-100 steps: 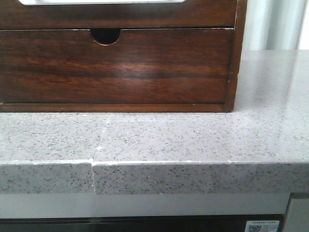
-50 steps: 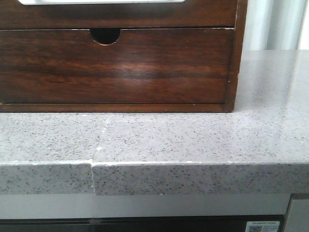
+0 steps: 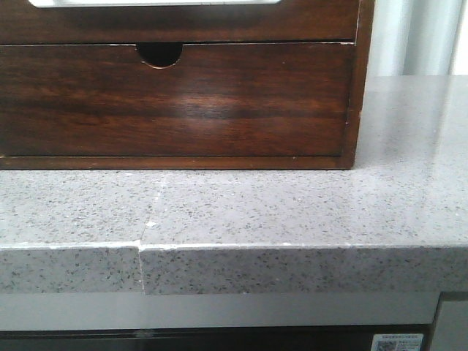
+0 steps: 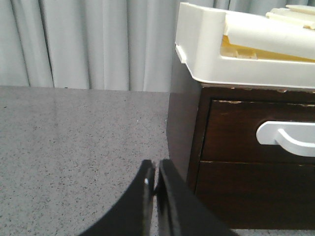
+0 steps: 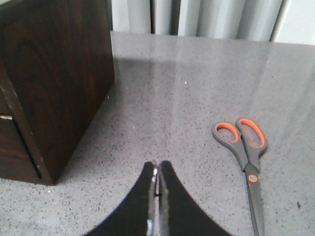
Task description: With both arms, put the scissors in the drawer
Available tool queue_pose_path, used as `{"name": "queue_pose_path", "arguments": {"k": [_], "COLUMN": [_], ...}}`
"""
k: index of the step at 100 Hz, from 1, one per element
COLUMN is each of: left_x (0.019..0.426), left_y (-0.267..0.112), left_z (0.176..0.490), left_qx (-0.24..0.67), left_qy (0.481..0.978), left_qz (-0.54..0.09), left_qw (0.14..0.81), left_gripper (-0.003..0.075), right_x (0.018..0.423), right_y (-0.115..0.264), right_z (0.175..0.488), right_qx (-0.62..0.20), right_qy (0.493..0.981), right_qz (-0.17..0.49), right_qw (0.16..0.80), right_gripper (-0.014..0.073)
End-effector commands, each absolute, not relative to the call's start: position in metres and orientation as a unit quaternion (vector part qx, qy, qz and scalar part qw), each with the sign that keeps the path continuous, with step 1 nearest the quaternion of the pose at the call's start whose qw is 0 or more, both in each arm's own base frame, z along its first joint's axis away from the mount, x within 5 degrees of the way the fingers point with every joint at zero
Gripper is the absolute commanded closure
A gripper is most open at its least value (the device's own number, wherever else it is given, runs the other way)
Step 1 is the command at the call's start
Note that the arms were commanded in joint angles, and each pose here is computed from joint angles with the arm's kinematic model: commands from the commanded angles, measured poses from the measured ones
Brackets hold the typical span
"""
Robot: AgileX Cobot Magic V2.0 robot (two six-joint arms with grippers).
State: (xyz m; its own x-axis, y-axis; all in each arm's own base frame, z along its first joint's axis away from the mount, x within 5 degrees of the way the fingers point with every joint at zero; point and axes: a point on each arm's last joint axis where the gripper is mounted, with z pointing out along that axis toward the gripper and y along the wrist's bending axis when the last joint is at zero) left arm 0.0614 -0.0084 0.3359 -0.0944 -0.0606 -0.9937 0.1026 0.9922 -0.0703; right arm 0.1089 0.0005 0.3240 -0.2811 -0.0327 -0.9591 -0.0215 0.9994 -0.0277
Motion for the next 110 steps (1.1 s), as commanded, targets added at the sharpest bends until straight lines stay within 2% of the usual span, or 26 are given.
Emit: {"name": "queue_pose_path", "arguments": {"k": [1,65,81,87,94,99,110], "left_x": [0.0648,0.0652,0.0660,0.0665,0.0665,0.0665,0.0666], "left_y": [-0.0077,-0.0078,-0.0060,-0.0058,-0.0057,-0.0052,-0.0050], "left_z": [0.3501,0.3509,0.3504,0.3504,0.3504,0.3504,0.3504], "left_qx": [0.007,0.006,0.018,0.019,0.020,0.024,0.025], "left_qy": [0.715,0.712,0.713,0.713,0.713,0.713,0.713], "left_qz": [-0.061,-0.064,-0.037,-0.035,-0.033,-0.025,-0.022], "left_qw": [0.697,0.699,0.700,0.700,0.700,0.700,0.700], "left_gripper": [0.0741,0.0741,0.0738,0.0722,0.0647,0.0561,0.0298], "right_x": [0.1162,0.1192,0.1195,0.1195,0.1197,0.1198,0.1202], "right_y": [-0.0014,-0.0013,-0.0019,-0.0020,-0.0020,-0.0021,-0.0024], "right_z": [0.3384,0.3343,0.3354,0.3356,0.3361,0.3368,0.3385], "right_qx": [-0.017,-0.017,-0.021,-0.021,-0.021,-0.021,-0.022], "right_qy": [0.780,0.792,0.788,0.788,0.786,0.784,0.778], "right_qz": [-0.016,-0.014,-0.021,-0.022,-0.022,-0.023,-0.026], "right_qw": [0.626,0.610,0.614,0.615,0.618,0.621,0.628], "right_gripper": [0.0664,0.0664,0.0648,0.0595,0.0487,0.0382,0.0099]}}
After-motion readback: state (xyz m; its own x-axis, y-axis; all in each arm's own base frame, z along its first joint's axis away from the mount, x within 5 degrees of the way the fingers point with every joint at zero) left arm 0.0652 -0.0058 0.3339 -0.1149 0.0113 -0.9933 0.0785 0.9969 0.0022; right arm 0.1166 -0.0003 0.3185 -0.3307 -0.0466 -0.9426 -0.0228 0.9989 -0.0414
